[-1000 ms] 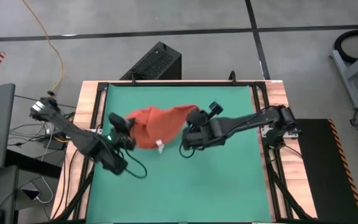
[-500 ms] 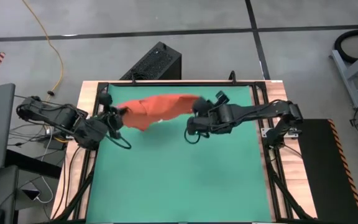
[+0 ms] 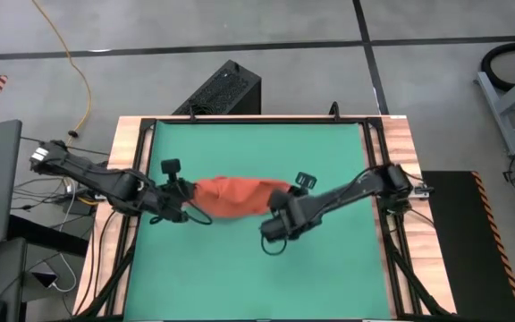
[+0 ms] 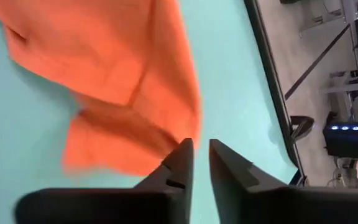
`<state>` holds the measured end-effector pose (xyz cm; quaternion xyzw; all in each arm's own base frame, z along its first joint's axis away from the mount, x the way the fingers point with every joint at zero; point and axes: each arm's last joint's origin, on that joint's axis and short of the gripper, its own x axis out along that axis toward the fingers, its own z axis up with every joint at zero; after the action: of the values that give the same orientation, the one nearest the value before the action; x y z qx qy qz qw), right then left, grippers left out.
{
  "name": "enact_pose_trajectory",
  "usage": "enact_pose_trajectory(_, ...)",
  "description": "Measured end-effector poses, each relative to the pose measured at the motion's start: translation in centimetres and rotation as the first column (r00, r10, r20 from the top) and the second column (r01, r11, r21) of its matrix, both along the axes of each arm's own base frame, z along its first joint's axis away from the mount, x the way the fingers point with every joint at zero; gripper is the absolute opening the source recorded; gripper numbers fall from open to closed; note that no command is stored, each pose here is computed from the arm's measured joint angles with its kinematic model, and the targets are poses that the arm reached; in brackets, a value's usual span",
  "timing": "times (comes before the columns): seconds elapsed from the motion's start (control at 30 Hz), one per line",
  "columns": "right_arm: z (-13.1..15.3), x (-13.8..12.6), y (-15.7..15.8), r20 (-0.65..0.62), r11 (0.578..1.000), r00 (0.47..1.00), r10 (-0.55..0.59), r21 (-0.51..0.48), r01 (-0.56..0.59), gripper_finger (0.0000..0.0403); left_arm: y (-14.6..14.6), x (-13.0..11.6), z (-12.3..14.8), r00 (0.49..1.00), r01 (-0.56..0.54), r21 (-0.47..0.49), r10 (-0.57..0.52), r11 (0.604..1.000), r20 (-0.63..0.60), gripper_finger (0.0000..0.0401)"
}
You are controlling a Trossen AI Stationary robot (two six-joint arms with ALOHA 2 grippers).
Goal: Roll towel into tight, uniform cylinder
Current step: Roll the orange towel
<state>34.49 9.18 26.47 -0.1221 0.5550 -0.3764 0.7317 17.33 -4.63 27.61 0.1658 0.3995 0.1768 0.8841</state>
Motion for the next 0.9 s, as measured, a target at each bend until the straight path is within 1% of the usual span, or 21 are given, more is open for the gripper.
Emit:
enact_pose_trajectory(0.1,0.1,-0.2,1.8,0.081,1.000,0.996,0.025,-0.002,-0.025,0.0125,-0.2,0.4,0.0,1.000,-0.004,-0.027,0.004,1.000,0.027,0.0000)
enact_pose_trajectory(0.13,0.3,-0.2,2.6,0.122,0.998,0.991,0.056,-0.013,-0.054,0.0138,-0.2,0.5,0.1,0.999,0.001,-0.023,0.000,1.000,0.037,0.0000)
enact_pose_trajectory(0.2,0.5,0.0,4.6,0.201,0.987,0.967,0.156,-0.064,-0.146,0.0164,-0.2,0.8,0.4,0.997,0.013,-0.013,-0.012,1.000,0.070,0.0000)
enact_pose_trajectory(0.27,0.5,0.4,6.8,0.243,0.960,0.931,0.273,-0.123,-0.250,0.0184,-0.1,1.2,0.8,0.994,0.030,-0.009,-0.029,1.000,0.107,0.0000)
enact_pose_trajectory(0.33,-0.1,1.3,8.5,0.241,0.921,0.890,0.387,-0.148,-0.360,0.0198,0.1,1.4,1.0,0.991,0.034,-0.007,-0.033,0.999,0.130,0.0000)
enact_pose_trajectory(0.37,-0.6,2.0,9.1,0.239,0.902,0.870,0.430,-0.161,-0.402,0.0201,0.2,1.6,1.1,0.990,0.031,-0.005,-0.030,1.000,0.141,0.0000)
enact_pose_trajectory(0.43,-2.0,3.9,9.6,0.251,0.875,0.839,0.483,-0.186,-0.447,0.0203,0.5,1.8,1.2,0.988,0.032,-0.016,-0.029,0.999,0.149,0.0000)
enact_pose_trajectory(0.5,-3.3,5.9,9.2,0.267,0.862,0.822,0.504,-0.212,-0.460,0.0201,0.7,2.0,1.3,0.986,0.039,-0.046,-0.031,0.998,0.165,0.0000)
enact_pose_trajectory(0.57,-4.5,7.8,8.4,0.289,0.859,0.811,0.509,-0.236,-0.455,0.0197,0.9,2.2,1.4,0.982,0.045,-0.072,-0.031,0.996,0.187,0.0000)
enact_pose_trajectory(0.67,-6.2,10.2,7.0,0.349,0.870,0.798,0.491,-0.248,-0.426,0.0195,1.2,2.5,1.7,0.976,0.043,-0.080,-0.025,0.996,0.215,0.0000)
enact_pose_trajectory(0.77,-7.7,12.1,6.1,0.432,0.880,0.767,0.474,-0.243,-0.407,0.0195,1.5,2.7,1.8,0.974,0.029,-0.077,-0.011,0.997,0.227,0.0000)
enact_pose_trajectory(0.9,-9.8,13.6,6.3,0.511,0.890,0.729,0.456,-0.270,-0.367,0.0194,1.9,2.8,1.8,0.973,0.012,-0.078,0.007,0.997,0.231,0.0000)
